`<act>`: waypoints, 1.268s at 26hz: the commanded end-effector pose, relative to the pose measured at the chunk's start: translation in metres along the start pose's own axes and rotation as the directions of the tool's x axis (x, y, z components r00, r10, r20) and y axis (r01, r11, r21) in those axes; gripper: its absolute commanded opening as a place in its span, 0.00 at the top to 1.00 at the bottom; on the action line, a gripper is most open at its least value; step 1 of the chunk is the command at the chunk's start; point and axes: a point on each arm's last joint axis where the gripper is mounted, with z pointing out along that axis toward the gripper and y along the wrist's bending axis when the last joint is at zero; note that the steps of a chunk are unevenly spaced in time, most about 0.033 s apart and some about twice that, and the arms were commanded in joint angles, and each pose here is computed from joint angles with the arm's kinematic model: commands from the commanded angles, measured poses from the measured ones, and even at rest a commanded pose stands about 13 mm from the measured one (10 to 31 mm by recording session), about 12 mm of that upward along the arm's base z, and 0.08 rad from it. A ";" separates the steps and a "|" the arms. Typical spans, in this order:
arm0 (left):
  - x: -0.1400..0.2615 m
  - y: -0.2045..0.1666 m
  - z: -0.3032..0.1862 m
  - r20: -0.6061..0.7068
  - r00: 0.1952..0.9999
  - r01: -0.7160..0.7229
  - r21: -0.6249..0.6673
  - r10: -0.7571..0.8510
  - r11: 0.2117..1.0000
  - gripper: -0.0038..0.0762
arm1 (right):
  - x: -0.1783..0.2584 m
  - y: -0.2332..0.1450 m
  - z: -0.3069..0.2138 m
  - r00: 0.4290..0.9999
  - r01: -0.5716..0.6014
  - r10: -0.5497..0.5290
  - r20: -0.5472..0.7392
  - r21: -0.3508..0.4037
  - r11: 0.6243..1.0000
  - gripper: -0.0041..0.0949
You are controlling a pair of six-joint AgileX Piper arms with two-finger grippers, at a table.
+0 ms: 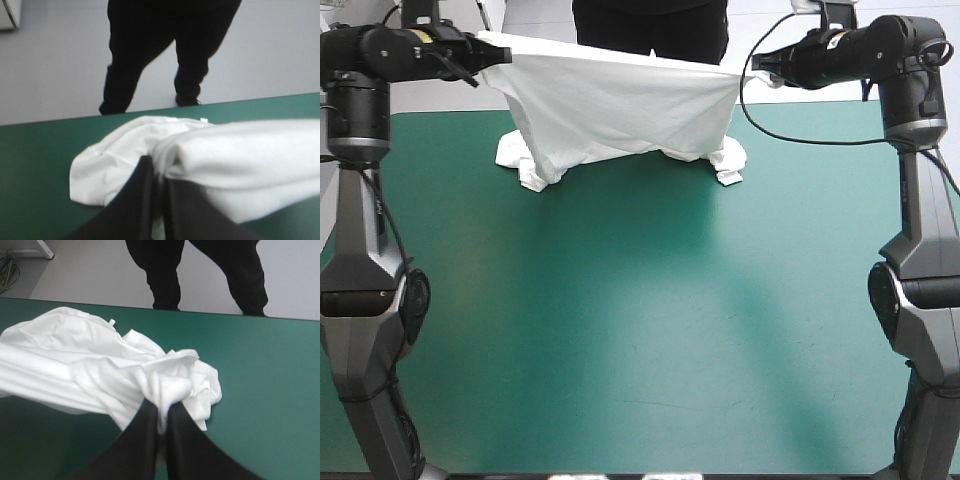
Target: Fold the cloth
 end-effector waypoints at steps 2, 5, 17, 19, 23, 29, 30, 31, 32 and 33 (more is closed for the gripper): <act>-0.002 0.007 -0.052 -0.005 0.998 0.062 0.087 -0.062 0.994 0.96 | 0.014 0.004 -0.014 0.998 -0.004 0.004 -0.069 -0.001 1.000 0.97; 0.052 0.006 -0.042 -0.261 0.962 0.092 0.039 -0.079 0.995 0.96 | 0.072 0.007 0.010 0.945 0.046 -0.013 -0.327 0.093 0.995 0.97; 0.223 -0.036 -0.094 -0.587 0.809 -0.009 0.014 0.016 1.000 0.96 | 0.209 0.029 -0.040 0.852 0.074 -0.013 -0.523 0.095 0.993 0.97; 0.244 -0.038 -0.102 -0.619 0.785 0.007 0.020 0.006 1.000 0.96 | 0.227 0.032 -0.048 0.843 0.057 0.006 -0.537 0.100 0.993 0.97; 0.293 -0.041 -0.119 -0.692 0.721 0.036 0.012 -0.018 0.999 0.96 | 0.271 0.031 -0.067 0.805 -0.006 0.069 -0.589 0.108 0.994 0.97; 0.337 -0.046 -0.150 -0.733 0.679 0.066 -0.001 -0.046 0.998 0.96 | 0.314 0.029 -0.095 0.786 -0.089 0.140 -0.602 0.115 0.989 0.97; 0.339 -0.047 -0.153 -0.731 0.681 0.066 -0.002 -0.047 0.998 0.96 | 0.317 0.029 -0.098 0.787 -0.091 0.141 -0.601 0.112 0.989 0.97; 0.340 -0.048 -0.158 -0.716 0.696 0.062 0.000 -0.043 0.998 0.96 | 0.319 0.029 -0.101 0.790 -0.094 0.141 -0.597 0.108 0.990 0.97; 0.340 -0.049 -0.161 -0.706 0.707 0.060 0.001 -0.041 0.998 0.96 | 0.320 0.030 -0.104 0.793 -0.098 0.141 -0.592 0.104 0.990 0.97; 0.339 -0.049 -0.164 -0.693 0.720 0.056 0.003 -0.039 0.998 0.96 | 0.321 0.031 -0.106 0.794 -0.109 0.145 -0.590 0.097 0.989 0.97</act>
